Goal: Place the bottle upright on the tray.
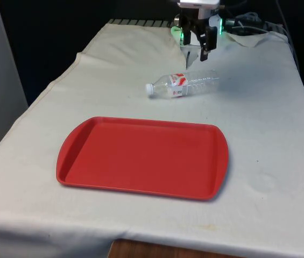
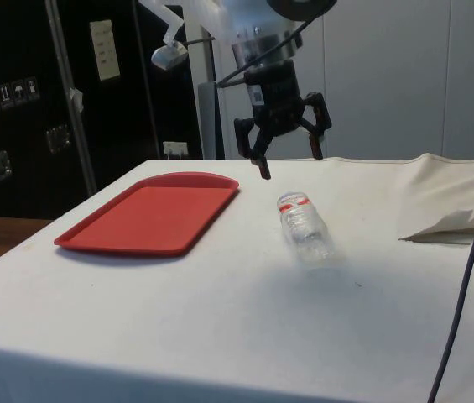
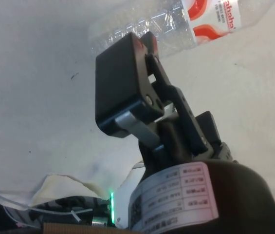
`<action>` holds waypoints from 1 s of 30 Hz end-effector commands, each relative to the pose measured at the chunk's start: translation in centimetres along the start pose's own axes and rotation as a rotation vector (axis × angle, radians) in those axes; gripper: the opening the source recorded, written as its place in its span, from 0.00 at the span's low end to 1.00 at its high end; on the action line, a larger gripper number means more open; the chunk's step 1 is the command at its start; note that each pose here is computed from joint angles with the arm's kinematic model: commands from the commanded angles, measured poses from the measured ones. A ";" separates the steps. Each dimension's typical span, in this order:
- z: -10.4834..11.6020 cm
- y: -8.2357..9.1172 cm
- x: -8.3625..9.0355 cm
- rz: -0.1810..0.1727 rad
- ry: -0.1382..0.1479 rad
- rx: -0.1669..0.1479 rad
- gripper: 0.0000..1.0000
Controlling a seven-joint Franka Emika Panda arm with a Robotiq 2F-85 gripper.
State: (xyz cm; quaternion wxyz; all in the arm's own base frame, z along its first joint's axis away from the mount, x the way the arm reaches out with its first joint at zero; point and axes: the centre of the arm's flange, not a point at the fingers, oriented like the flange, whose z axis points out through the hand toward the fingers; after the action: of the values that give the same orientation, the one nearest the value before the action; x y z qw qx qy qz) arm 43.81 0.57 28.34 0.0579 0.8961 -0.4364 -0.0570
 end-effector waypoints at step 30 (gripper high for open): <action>1.0 -0.1 0.1 0.138 -0.008 -0.016 1.00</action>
State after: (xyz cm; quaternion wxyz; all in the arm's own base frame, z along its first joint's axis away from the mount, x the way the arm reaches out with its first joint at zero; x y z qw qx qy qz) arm 43.71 0.50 27.41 0.0679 0.8655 -0.4925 -0.0613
